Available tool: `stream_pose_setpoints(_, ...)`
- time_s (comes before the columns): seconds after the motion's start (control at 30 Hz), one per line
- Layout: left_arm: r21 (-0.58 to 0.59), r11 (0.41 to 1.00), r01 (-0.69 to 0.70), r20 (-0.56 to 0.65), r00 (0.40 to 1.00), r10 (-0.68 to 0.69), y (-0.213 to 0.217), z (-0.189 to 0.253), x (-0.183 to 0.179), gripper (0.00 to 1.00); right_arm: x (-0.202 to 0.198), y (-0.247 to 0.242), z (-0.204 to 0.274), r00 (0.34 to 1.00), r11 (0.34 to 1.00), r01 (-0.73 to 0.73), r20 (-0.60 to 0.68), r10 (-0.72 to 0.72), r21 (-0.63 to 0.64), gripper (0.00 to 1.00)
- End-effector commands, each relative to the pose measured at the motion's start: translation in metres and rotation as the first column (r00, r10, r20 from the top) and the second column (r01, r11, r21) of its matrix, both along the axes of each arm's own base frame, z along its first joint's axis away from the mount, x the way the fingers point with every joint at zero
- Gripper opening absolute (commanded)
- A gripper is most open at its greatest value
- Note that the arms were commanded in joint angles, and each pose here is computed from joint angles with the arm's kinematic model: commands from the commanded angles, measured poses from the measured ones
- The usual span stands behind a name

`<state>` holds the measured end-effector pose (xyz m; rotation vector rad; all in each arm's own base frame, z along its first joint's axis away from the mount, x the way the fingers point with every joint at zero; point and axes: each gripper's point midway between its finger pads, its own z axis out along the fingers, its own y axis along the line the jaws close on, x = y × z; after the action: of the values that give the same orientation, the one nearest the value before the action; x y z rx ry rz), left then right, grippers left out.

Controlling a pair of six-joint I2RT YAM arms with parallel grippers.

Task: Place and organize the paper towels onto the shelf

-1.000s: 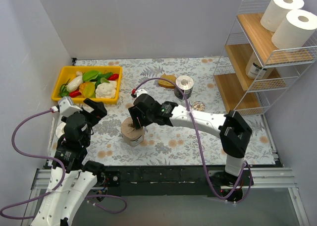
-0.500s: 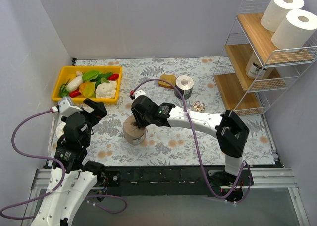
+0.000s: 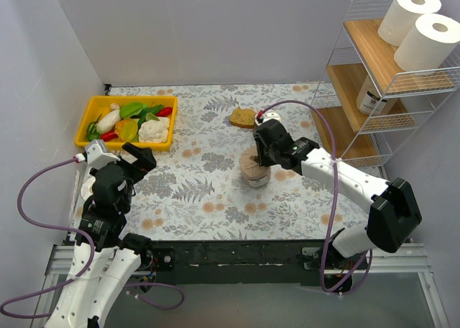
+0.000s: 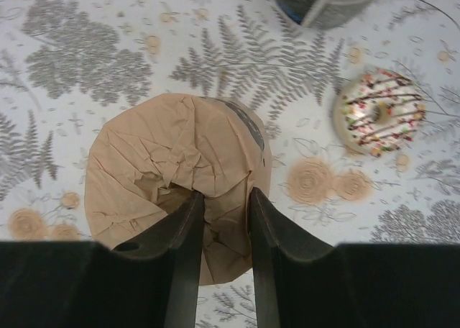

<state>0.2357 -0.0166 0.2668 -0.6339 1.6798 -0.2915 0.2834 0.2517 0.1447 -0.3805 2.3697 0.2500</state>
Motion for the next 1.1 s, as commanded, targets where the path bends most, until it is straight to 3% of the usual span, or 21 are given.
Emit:
stream_pose_setpoints(0.0, 0.005, 1.0, 0.005, 0.019, 1.0, -0.005, 0.0, 0.008, 0.001, 0.98, 0.008, -0.026, 0.009, 0.998, 0.998, 0.047, 0.043, -0.048, 0.028, 0.36)
stream_pose_setpoints(0.13, 0.004, 1.0, 0.008, 0.02, 1.0, -0.008, -0.001, 0.009, 0.002, 0.98, 0.009, -0.037, 0.005, 0.997, 0.998, 0.065, 0.033, -0.065, 0.017, 0.4)
stream_pose_setpoints(0.2, 0.003, 1.0, 0.009, 0.019, 1.0, -0.009, -0.001, 0.008, 0.002, 0.98, 0.011, -0.04, 0.007, 0.996, 0.997, 0.082, 0.036, -0.082, 0.001, 0.49)
stream_pose_setpoints(0.3, 0.005, 1.0, 0.01, 0.017, 1.0, -0.01, -0.001, 0.008, 0.002, 0.98, 0.012, -0.045, 0.019, 0.994, 0.995, 0.1, 0.043, -0.099, -0.019, 0.55)
stream_pose_setpoints(0.73, 0.003, 1.0, 0.025, 0.021, 0.999, -0.025, -0.004, 0.008, 0.003, 0.98, 0.0, 0.002, 0.04, 0.998, 0.998, -0.054, 0.043, 0.052, 0.033, 0.62)
stream_pose_setpoints(1.07, 0.009, 0.998, 0.055, 0.019, 0.998, -0.055, -0.009, 0.007, 0.004, 0.98, -0.002, 0.011, 0.008, 0.996, 0.993, -0.084, -0.011, 0.084, -0.079, 0.66)
